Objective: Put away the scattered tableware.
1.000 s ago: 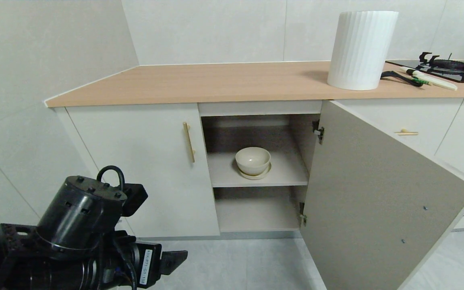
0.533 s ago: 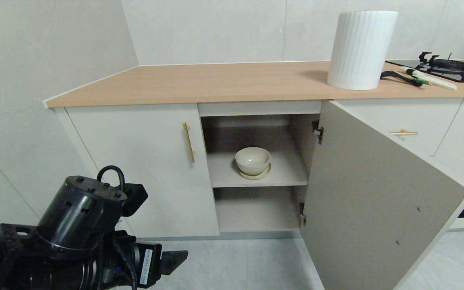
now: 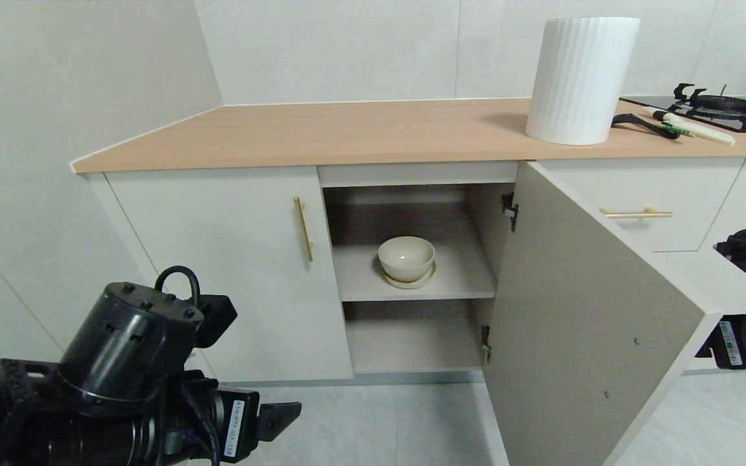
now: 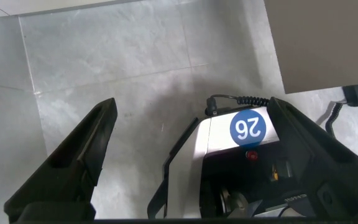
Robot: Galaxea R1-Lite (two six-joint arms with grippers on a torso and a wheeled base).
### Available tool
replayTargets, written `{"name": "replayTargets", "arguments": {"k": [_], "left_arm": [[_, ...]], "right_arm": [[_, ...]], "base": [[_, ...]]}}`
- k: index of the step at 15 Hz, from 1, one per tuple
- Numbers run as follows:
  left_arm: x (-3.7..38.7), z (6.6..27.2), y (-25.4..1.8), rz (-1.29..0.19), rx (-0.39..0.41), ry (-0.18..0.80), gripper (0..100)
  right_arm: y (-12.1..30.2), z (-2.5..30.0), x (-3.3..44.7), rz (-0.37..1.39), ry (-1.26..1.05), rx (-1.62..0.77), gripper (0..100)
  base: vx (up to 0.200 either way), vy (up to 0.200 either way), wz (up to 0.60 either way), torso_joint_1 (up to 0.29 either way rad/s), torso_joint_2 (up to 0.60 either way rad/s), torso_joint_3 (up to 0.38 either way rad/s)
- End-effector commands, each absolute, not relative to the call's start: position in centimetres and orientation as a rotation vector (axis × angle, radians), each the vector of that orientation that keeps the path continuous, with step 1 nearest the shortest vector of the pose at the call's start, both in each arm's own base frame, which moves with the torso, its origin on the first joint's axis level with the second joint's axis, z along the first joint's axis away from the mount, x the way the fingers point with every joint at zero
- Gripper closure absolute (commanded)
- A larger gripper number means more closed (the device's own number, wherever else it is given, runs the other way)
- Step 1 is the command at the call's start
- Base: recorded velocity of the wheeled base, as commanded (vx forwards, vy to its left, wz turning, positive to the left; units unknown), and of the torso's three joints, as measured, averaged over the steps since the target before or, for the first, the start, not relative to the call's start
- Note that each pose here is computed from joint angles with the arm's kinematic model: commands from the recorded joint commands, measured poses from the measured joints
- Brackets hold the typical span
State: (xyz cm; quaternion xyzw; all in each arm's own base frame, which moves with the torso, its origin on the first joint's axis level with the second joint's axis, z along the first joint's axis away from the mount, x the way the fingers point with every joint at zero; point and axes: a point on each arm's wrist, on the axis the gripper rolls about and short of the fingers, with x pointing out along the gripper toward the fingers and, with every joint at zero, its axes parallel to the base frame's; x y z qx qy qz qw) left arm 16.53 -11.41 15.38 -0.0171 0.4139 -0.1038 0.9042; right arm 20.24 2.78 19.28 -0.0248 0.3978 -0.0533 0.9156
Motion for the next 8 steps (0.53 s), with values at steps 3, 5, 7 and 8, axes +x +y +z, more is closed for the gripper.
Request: {"name": "replayTargets", "arguments": {"k": [3,5,7,8], "left_arm": [[16.6,15.4,-11.4,-0.215,-0.037,0.853,0],[16.5,15.4,-11.4,-0.214,-0.036,0.854,0],[16.5,15.4,-11.4,-0.214,-0.036,0.856,0],[16.5,15.4,-11.4,-0.215,-0.037,0.853,0]], "right_arm": [[5.6,17.6,20.7,-0.014,0.824,-0.047,0],[6.8,16.9,20.9,0.019,0.795,-0.026,0],[8.0,16.5,21.3,0.048,0.773,0.009,0],[8.3,16.4,21.4,0.054,0.77,0.016,0]], "base": [[0.0,0.0,0.0,0.0,0.0,0.0],[0.0,0.0,0.0,0.0,0.0,0.0],[0.0,0.0,0.0,0.0,0.0,0.0],[0.0,0.0,0.0,0.0,0.0,0.0]]}}
